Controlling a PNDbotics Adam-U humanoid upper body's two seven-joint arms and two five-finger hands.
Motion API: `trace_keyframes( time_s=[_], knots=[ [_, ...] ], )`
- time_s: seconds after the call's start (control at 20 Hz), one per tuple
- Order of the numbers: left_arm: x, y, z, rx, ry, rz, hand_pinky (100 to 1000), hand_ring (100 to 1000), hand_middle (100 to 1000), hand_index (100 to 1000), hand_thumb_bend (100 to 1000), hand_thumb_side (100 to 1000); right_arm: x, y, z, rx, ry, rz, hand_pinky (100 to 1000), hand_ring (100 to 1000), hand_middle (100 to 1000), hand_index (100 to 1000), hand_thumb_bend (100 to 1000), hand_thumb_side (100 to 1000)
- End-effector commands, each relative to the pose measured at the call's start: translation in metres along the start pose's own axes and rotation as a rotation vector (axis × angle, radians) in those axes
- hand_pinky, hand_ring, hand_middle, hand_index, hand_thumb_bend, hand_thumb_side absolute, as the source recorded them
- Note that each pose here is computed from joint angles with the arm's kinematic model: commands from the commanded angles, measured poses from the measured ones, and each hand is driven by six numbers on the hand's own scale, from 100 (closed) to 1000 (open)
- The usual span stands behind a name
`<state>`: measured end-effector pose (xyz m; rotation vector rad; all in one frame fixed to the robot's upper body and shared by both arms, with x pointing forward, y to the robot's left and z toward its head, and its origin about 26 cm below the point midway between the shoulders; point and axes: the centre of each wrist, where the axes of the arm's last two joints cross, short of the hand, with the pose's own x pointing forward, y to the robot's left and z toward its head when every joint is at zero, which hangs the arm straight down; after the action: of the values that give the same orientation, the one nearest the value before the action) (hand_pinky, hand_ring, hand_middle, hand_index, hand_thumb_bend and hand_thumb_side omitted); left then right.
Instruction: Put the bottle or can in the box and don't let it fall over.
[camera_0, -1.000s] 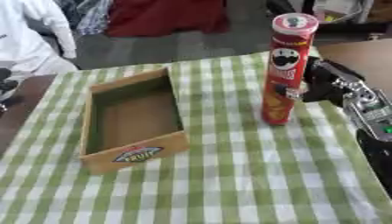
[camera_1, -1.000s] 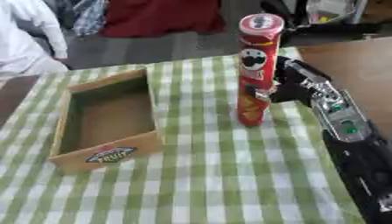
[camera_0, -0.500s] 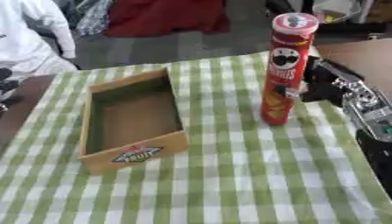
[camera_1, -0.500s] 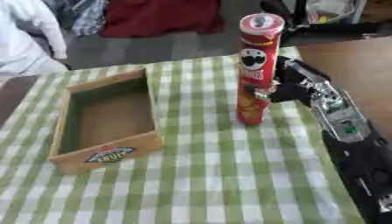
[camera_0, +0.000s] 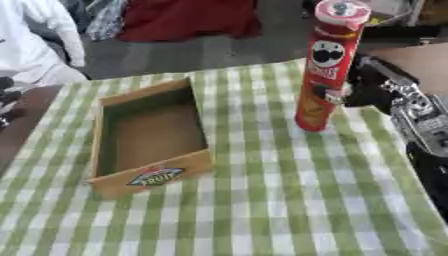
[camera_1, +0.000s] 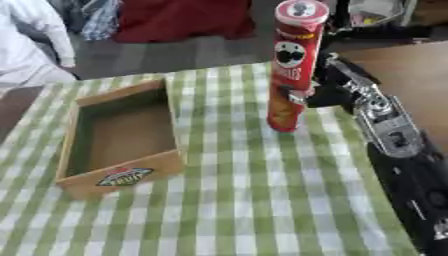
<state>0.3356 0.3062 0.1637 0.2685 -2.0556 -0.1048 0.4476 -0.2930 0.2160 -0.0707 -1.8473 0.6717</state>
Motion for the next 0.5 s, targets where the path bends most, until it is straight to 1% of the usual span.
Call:
trace_keyframes(
  time_s=[0.05,0.3,0.5],
  knots=[
    [0.009,0.007,-0.004,0.004,-0.035,-0.019,808,858,829,829,100,704,0.03,-0.012,-0.006,-0.017,-0.077,0.032,983,490,406,339,226,100],
    [0.009,0.008,-0.003,0.005,-0.032,-0.024,808,857,829,829,100,703,0.053,-0.007,-0.018,0.013,-0.138,0.044,981,487,403,337,219,100],
    [0.009,0.008,-0.003,0.006,-0.032,-0.024,808,857,829,828,100,702,0.06,-0.004,-0.022,0.024,-0.156,0.045,978,483,400,334,221,100]
  ],
)
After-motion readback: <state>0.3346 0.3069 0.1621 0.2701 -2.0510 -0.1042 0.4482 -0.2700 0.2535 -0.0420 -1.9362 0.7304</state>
